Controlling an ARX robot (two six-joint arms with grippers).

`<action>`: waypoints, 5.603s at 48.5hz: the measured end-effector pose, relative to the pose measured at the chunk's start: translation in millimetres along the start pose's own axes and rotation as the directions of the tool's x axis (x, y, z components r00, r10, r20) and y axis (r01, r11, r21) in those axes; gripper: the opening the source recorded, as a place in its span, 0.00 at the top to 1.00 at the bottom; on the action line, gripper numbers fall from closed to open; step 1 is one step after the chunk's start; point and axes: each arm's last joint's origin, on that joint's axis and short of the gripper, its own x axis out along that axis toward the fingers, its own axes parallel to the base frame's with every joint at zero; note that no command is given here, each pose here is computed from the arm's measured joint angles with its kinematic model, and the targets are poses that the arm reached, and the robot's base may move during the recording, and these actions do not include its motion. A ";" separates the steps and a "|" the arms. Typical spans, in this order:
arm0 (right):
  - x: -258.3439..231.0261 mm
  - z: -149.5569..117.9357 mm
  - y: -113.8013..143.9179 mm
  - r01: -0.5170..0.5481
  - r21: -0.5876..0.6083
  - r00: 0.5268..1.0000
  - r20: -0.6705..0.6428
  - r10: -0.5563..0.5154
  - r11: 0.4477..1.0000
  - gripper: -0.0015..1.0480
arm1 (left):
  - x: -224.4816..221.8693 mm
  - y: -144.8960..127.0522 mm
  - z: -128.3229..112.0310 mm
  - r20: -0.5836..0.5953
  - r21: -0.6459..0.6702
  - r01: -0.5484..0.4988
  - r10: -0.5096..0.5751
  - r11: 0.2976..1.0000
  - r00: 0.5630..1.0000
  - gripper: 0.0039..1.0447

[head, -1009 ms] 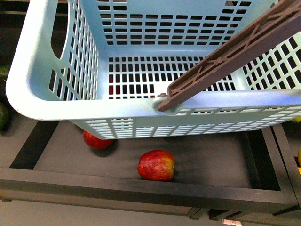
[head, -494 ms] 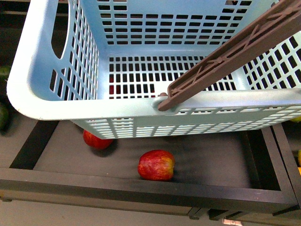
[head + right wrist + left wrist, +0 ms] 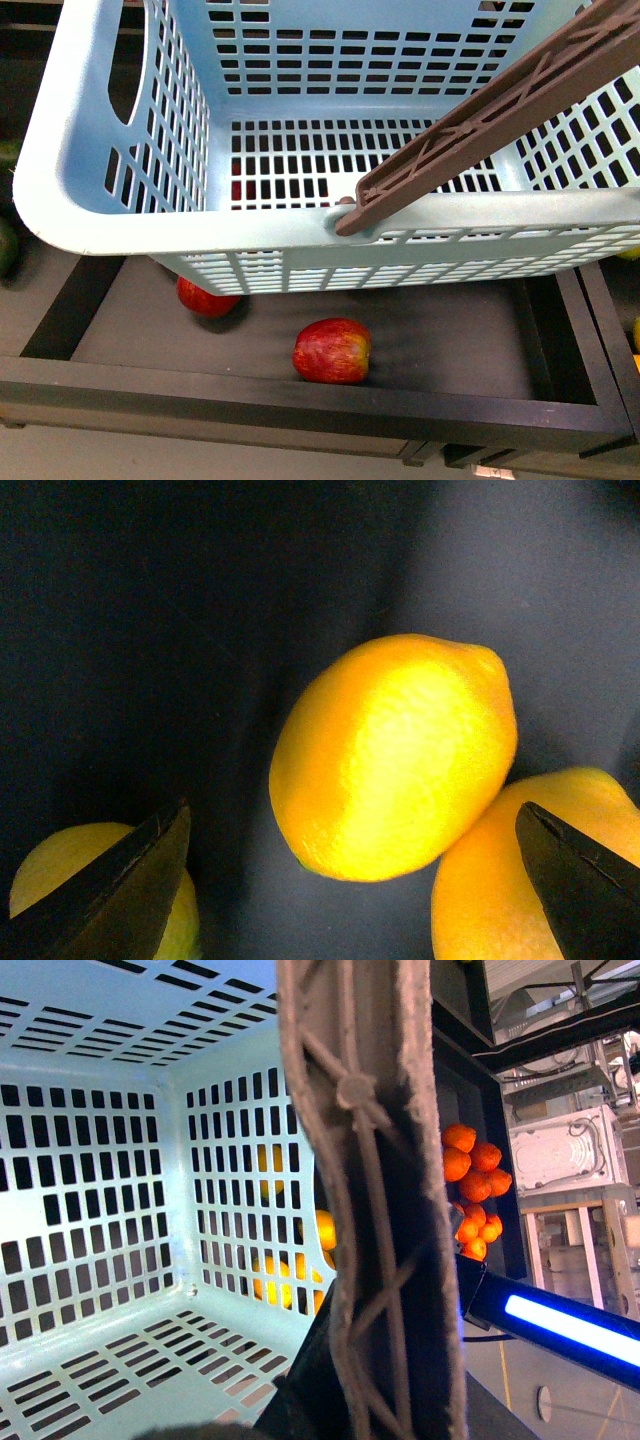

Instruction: Pick lemon and mango into basket

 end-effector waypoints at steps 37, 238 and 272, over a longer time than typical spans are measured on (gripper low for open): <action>33.5 6.4 -0.7 0.031 0.029 0.999 -0.010 -0.031 0.999 0.37 | 0.0 0.0 0.0 -0.001 0.000 0.000 0.000 1.000 1.000 0.96; -317.6 -136.8 -88.3 -0.315 -0.921 0.429 0.079 0.900 0.231 0.08 | 1.2 0.3 0.1 -0.004 -0.002 0.003 -0.003 1.000 1.000 0.96; -317.1 -137.1 -88.7 -0.315 -0.921 0.430 0.077 0.899 0.230 0.08 | 1.2 -0.3 0.0 0.000 0.001 0.001 -0.001 1.000 1.000 0.96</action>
